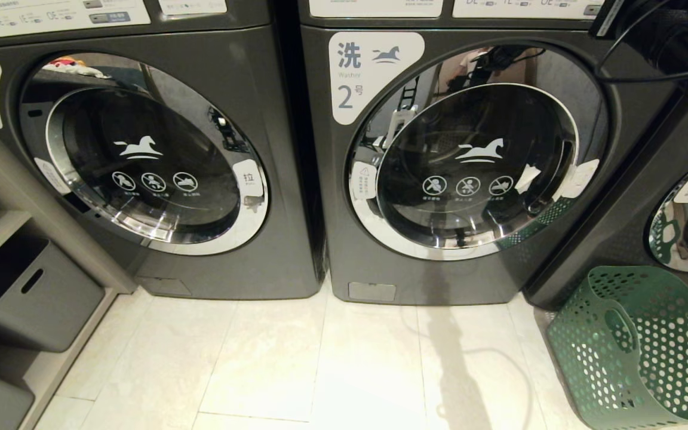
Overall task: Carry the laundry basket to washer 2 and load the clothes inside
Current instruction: Press the washing machine switch
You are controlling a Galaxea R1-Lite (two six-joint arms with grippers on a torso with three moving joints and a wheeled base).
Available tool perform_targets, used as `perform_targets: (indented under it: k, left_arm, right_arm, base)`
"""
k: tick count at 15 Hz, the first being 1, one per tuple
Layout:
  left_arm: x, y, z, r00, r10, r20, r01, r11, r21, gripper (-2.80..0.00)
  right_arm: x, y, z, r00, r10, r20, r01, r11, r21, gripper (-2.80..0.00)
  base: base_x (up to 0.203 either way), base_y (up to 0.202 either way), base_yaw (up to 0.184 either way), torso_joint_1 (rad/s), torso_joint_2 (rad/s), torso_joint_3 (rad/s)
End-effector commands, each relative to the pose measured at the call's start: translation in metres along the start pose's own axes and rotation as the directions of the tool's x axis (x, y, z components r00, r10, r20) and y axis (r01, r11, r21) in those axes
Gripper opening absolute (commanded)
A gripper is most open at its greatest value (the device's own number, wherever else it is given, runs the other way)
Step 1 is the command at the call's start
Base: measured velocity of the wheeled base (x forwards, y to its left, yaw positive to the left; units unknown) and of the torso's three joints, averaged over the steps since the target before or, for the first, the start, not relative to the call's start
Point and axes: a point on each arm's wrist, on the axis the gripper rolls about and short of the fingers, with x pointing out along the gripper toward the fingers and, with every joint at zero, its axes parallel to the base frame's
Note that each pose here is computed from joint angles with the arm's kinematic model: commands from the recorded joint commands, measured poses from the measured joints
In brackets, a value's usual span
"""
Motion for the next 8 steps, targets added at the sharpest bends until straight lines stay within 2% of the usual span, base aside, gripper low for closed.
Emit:
perform_targets:
  k: [1,8]
  left_arm:
    - [0.0,0.0,-0.0001,1.0,0.001,0.0,-0.001,1.0,0.001,-2.8]
    - [0.0,0.0,-0.0001,1.0,-0.001,0.0,0.001,1.0,0.002,-2.8]
  right_arm:
    - [-0.0006,0.0001,0.0027,1.0,-0.001,0.016,0.001,1.0,0.001,-2.8]
    - [0.0011,-0.0019,-0.0017,1.0,-0.006,0.009,0.006,1.0,-0.003,-2.8]
  base:
    - [0.0,0.0,0.0,0.0,0.0,0.0]
    - [0.0,0.0,0.0,0.0,0.0,0.0]
